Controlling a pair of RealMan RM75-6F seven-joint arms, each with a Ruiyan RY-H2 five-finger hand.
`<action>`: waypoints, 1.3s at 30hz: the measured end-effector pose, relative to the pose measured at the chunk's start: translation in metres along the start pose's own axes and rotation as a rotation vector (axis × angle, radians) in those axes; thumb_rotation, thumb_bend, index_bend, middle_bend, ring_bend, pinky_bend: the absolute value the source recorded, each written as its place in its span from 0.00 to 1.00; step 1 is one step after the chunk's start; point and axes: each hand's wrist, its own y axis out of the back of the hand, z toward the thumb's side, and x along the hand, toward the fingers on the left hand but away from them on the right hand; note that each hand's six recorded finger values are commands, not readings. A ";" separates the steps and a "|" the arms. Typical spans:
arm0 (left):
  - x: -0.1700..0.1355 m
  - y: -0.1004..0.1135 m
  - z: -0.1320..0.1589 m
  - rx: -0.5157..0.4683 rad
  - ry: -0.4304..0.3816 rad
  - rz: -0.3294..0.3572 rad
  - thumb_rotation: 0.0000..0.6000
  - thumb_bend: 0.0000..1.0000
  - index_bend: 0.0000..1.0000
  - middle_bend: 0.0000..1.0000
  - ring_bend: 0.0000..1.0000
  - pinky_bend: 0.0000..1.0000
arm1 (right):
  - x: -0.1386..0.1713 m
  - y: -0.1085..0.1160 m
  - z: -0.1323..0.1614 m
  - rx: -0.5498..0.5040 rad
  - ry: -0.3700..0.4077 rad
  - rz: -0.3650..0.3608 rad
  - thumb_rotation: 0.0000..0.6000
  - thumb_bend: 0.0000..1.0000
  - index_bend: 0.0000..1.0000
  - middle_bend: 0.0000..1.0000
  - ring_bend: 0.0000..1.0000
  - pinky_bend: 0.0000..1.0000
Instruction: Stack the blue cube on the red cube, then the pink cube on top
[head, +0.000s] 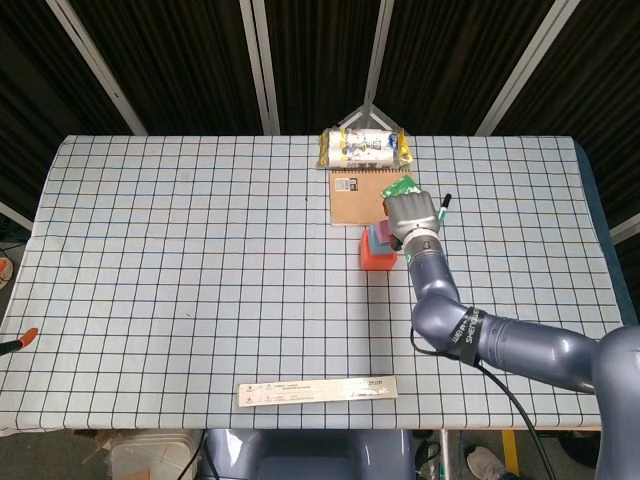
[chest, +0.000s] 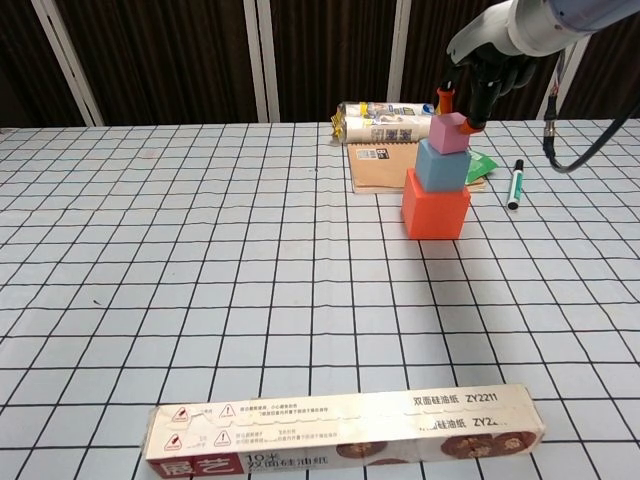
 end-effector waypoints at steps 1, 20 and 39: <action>0.000 0.000 0.000 0.000 0.001 0.000 1.00 0.17 0.03 0.00 0.00 0.00 | 0.000 0.000 0.000 0.001 0.000 0.000 1.00 0.40 0.31 1.00 1.00 1.00; -0.001 0.003 -0.001 -0.012 -0.006 0.005 1.00 0.17 0.03 0.00 0.00 0.00 | 0.015 -0.002 -0.008 0.033 0.002 0.007 1.00 0.18 0.23 1.00 1.00 1.00; -0.010 0.008 0.002 -0.038 -0.048 0.015 1.00 0.17 0.03 0.00 0.00 0.00 | 0.134 -0.051 -0.138 -0.077 0.007 -0.312 1.00 0.18 0.20 1.00 1.00 1.00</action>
